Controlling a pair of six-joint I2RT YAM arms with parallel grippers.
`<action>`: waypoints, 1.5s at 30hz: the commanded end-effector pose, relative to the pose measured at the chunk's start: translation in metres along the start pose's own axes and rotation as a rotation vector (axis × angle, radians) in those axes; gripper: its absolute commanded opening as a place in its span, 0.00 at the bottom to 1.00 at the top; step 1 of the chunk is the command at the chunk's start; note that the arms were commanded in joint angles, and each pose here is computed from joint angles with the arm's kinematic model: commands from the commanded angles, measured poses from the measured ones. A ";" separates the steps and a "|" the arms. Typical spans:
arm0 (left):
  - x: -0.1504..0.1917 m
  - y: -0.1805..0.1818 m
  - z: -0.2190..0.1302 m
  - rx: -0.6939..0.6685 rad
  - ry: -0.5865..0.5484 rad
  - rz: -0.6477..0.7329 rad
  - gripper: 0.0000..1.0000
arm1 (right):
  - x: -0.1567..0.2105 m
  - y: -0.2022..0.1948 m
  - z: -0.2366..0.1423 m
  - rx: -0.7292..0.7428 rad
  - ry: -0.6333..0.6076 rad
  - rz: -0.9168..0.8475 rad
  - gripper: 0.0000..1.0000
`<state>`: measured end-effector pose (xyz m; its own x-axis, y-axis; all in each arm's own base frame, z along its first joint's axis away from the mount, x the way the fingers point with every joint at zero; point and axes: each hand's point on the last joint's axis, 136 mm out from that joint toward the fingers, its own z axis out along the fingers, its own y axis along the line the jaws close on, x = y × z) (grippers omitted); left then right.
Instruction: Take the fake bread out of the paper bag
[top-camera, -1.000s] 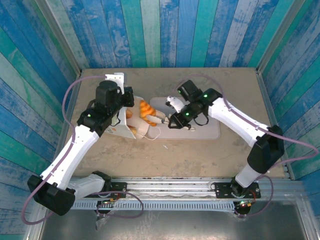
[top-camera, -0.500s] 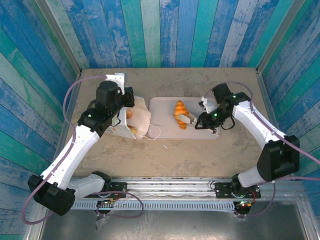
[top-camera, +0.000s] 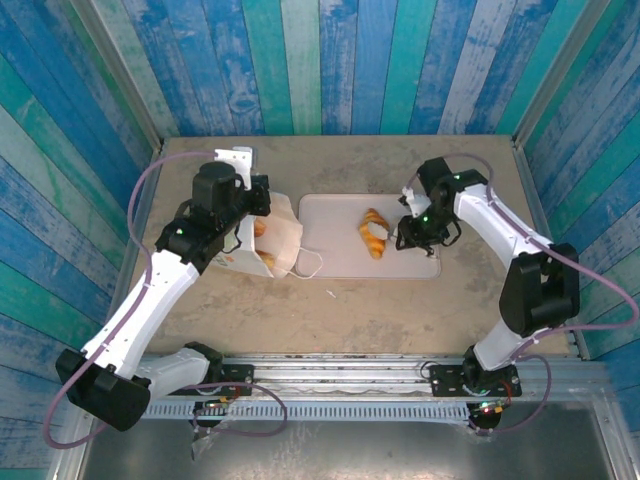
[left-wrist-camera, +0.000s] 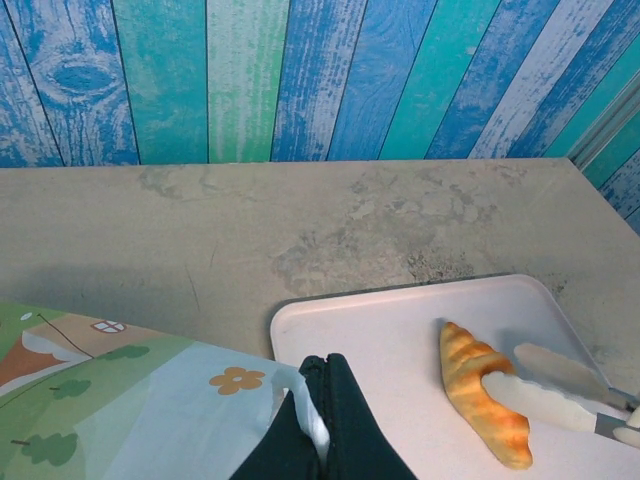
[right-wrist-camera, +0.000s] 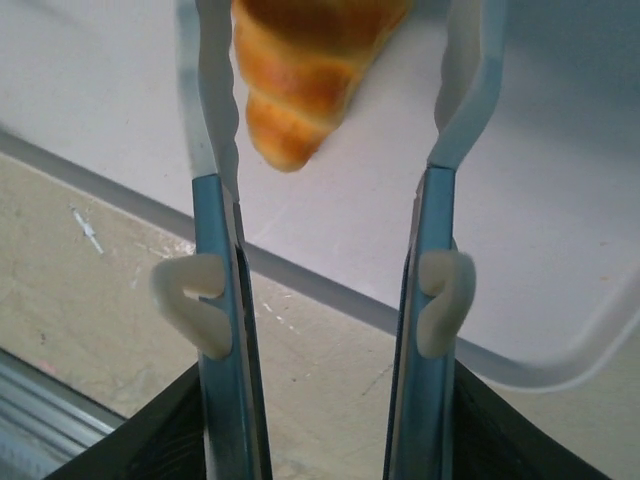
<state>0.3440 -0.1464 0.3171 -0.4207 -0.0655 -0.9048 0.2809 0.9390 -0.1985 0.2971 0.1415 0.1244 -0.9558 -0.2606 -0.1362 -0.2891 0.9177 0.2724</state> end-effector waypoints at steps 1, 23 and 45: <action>-0.009 -0.001 -0.001 -0.001 -0.033 0.032 0.00 | -0.004 0.000 -0.018 0.093 -0.033 -0.018 0.54; -0.010 -0.003 -0.003 0.011 -0.060 0.042 0.00 | -0.011 0.036 0.011 0.223 0.002 -0.023 0.59; -0.012 -0.003 0.005 0.009 -0.055 0.031 0.00 | -0.004 -0.059 -0.014 0.231 0.049 0.066 0.48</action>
<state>0.3467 -0.1467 0.3153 -0.4005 -0.0400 -0.9154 0.2927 0.9411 -0.1692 0.3208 0.0858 0.1218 -0.9817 -0.1570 -0.1080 -0.1625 0.9857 0.0436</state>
